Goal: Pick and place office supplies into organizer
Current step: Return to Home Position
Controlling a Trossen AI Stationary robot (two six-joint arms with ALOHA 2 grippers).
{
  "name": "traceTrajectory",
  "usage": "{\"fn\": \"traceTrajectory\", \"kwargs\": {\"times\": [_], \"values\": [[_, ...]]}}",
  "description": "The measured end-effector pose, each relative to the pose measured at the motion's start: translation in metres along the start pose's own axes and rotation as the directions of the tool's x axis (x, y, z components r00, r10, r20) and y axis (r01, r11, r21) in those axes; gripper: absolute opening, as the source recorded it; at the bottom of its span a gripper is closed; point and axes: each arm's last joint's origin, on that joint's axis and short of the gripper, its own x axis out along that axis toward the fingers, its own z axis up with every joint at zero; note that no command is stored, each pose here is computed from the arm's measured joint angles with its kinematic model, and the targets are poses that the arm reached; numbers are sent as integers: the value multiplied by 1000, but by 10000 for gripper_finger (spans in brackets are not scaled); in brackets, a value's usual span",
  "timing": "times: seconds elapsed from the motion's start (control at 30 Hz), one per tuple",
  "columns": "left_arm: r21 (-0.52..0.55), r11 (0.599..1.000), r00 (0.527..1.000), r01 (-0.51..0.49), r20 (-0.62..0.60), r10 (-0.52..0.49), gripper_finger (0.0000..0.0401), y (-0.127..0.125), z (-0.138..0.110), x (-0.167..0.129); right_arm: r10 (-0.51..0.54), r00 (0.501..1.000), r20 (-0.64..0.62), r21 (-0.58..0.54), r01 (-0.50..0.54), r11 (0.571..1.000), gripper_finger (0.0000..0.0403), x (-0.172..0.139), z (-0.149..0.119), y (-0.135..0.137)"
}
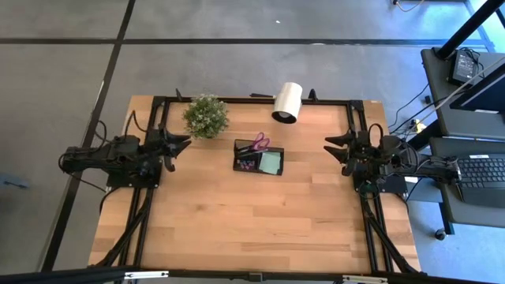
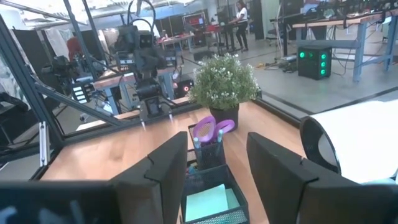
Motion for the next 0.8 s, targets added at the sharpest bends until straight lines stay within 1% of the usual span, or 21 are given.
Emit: {"fn": "traceTrajectory", "kwargs": {"times": [0.17, 0.4, 0.47, 0.57, 0.8], "values": [[-35, 999, 999, -7, -35, 6, 90, 1, -15, 5, 0, 1000, 1, 5, 0, 1000, 171, 0, 0, 0], [-78, 997, 1000, 15, -4, -15, 90, 2, -40, 14, 0, 1000, 2, 7, 0, 1000, 171, 0, 0, 0], [-80, 997, 1000, 13, -14, -14, 90, 2, -46, 15, 0, 1000, 2, 8, 0, 1000, 171, 0, 0, 0], [-78, 997, 1000, 22, 5, -22, 90, 2, -46, 16, 6, 1000, 28, 13, -6, 1000, 171, 3, -4, 0], [-72, 997, 1000, 28, -1, -29, 90, 2, -47, 16, 24, 991, 128, 33, -29, 999, 171, 14, -32, -4]]}}
